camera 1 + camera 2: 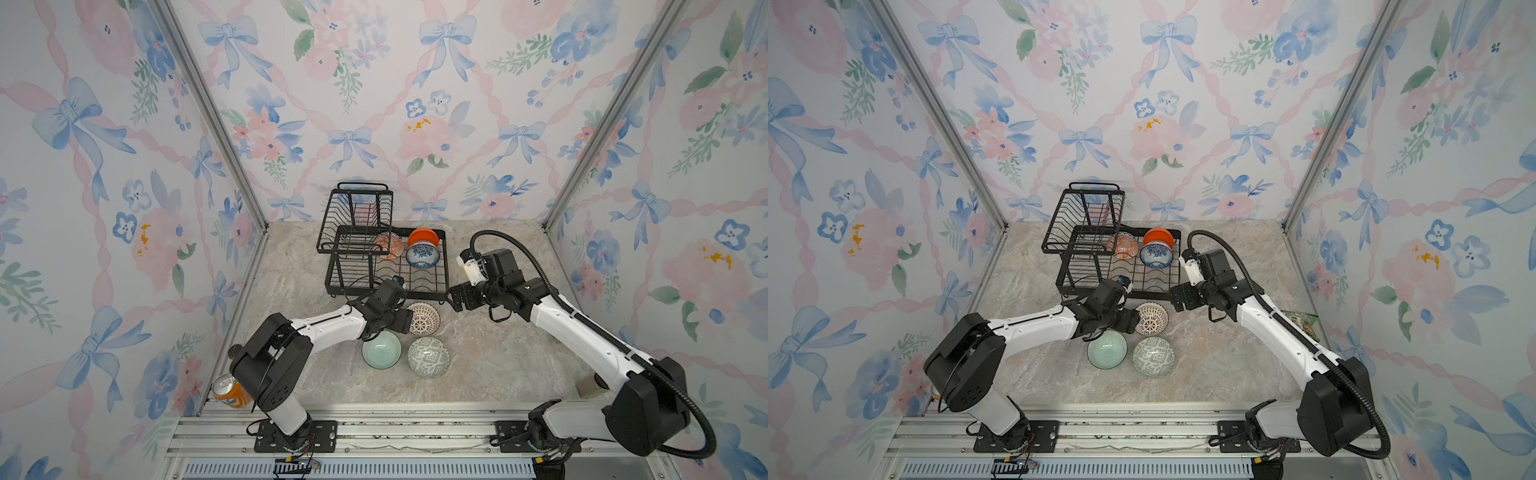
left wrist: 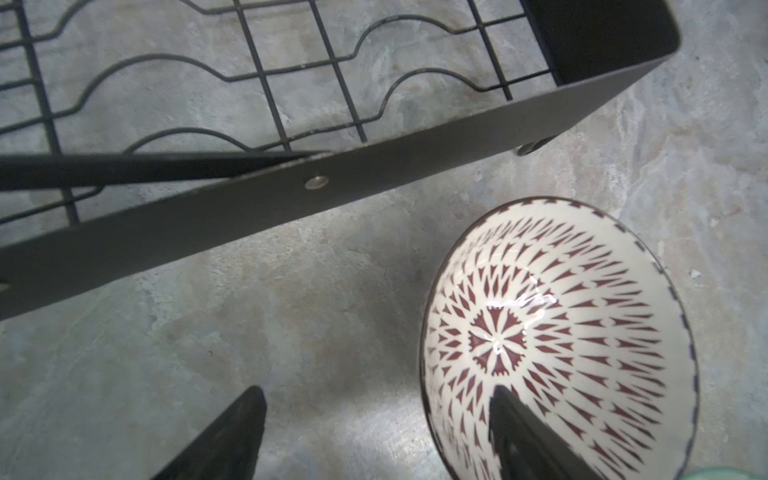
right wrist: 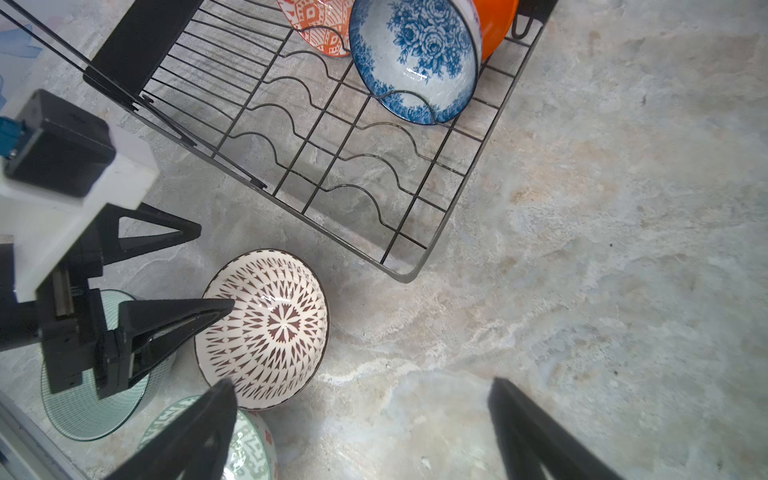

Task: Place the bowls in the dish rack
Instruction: 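Close the left gripper on the white maroon-patterned bowl rim, then lift the bowl with the left gripper toward the waiting right gripper, then close the right gripper on the bowl rim while the left gripper releases and withdraws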

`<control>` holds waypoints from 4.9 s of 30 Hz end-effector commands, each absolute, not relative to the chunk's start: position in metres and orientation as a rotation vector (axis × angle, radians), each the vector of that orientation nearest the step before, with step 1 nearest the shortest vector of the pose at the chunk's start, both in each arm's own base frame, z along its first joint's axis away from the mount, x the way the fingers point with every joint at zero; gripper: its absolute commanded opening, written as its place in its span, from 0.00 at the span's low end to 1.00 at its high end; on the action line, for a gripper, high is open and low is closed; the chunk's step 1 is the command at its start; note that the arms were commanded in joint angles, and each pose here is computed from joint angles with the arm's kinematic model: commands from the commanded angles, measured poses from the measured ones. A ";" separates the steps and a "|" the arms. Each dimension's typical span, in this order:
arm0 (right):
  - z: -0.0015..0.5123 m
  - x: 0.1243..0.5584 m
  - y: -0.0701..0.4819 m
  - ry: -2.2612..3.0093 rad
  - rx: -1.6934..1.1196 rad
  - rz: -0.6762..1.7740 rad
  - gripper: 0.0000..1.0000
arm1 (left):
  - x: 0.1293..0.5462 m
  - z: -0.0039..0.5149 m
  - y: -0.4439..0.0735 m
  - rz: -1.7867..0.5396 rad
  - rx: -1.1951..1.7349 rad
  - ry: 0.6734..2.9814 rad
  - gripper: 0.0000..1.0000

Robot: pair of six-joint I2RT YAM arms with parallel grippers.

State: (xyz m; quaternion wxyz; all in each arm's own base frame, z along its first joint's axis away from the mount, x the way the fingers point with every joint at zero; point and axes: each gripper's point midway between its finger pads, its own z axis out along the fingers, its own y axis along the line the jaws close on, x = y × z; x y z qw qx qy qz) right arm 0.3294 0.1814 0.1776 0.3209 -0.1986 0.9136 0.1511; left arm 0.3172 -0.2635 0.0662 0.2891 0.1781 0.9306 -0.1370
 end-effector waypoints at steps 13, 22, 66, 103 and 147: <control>0.180 0.330 0.178 2.395 -0.506 0.402 0.97 | 0.323 0.064 -0.285 -0.436 0.502 2.504 0.46; 0.181 0.331 0.179 2.386 -0.507 0.406 0.97 | 0.324 0.059 -0.296 -0.467 0.519 2.519 0.29; 0.200 0.324 0.177 2.352 -0.507 0.405 0.97 | 0.328 0.138 -0.293 -0.469 0.512 2.324 0.00; 0.276 0.338 0.231 2.232 -0.375 0.530 0.75 | 0.351 0.323 -0.283 -0.333 0.468 1.866 0.00; 0.252 0.373 0.247 2.159 -0.477 0.396 0.00 | 0.301 0.273 -0.208 -0.328 0.376 1.924 0.98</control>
